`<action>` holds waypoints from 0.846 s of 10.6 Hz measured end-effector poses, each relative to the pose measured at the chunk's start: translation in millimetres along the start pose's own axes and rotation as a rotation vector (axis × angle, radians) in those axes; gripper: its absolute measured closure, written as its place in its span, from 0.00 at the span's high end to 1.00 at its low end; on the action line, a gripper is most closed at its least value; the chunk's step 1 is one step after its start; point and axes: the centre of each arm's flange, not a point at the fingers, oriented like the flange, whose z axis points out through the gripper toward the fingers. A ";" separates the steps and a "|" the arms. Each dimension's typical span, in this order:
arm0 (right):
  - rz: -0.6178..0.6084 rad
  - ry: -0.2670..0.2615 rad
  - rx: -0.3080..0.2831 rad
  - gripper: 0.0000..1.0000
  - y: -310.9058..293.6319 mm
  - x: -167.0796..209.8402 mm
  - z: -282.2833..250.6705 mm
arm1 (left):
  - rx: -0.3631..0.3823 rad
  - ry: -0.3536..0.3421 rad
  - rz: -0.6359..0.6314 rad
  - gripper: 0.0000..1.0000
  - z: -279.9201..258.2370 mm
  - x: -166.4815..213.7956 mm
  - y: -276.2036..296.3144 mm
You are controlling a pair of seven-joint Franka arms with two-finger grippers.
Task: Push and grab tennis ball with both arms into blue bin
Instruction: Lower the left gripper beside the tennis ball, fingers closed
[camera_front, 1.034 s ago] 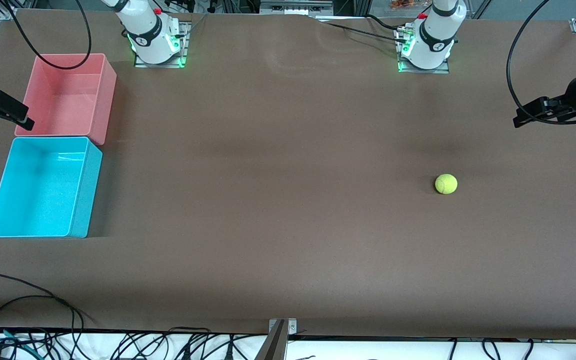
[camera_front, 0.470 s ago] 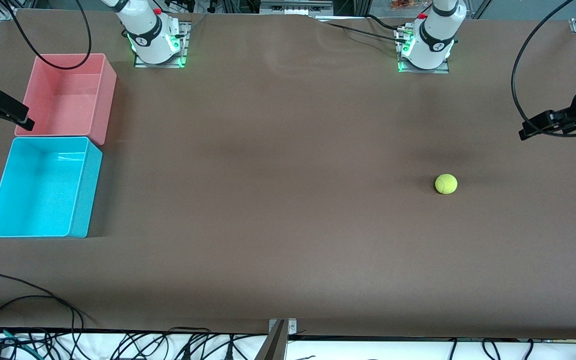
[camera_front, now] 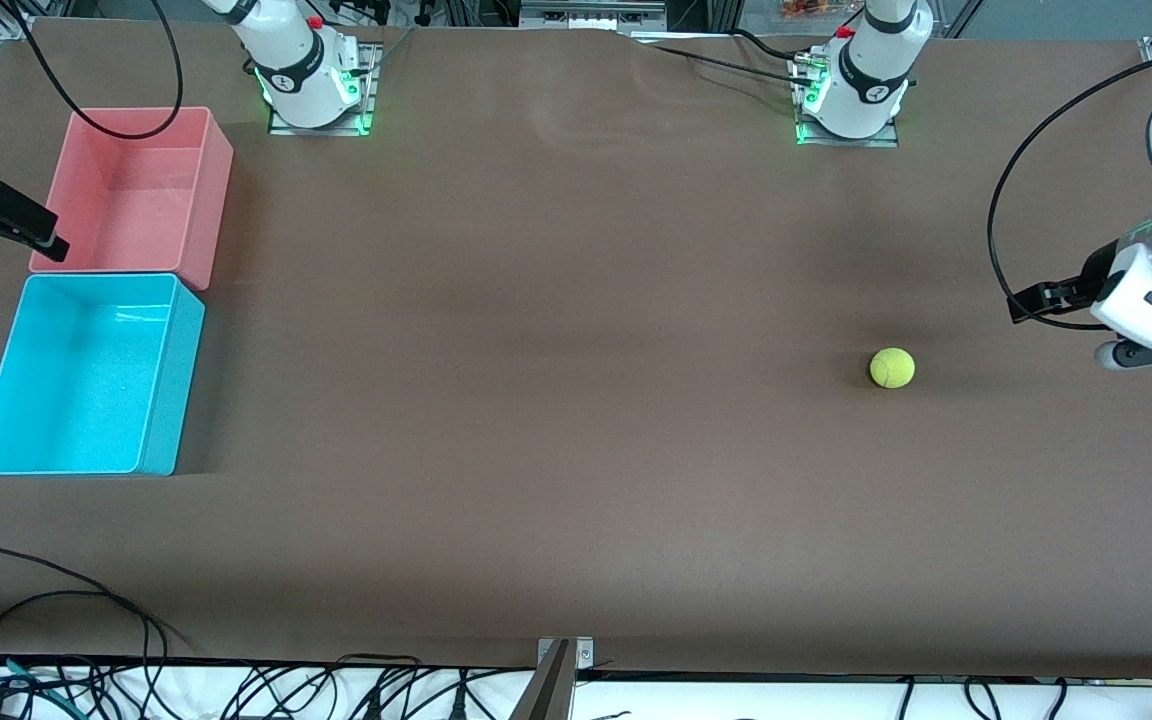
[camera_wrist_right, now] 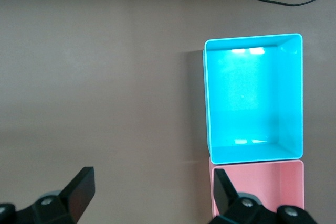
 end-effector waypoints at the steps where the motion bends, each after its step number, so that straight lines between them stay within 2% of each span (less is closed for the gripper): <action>1: 0.000 0.000 0.000 1.00 -0.1 0.0 0.0 | 0.000 0.009 0.001 1.00 2.0 1.1 0.4; 6: -0.001 0.000 0.000 1.00 -0.8 0.0 0.0 | -0.010 0.041 -0.032 1.00 37.8 9.4 -20.1; 9: -0.002 0.000 0.000 1.00 -1.1 0.0 0.0 | -0.020 0.117 -0.013 1.00 77.4 18.4 -29.8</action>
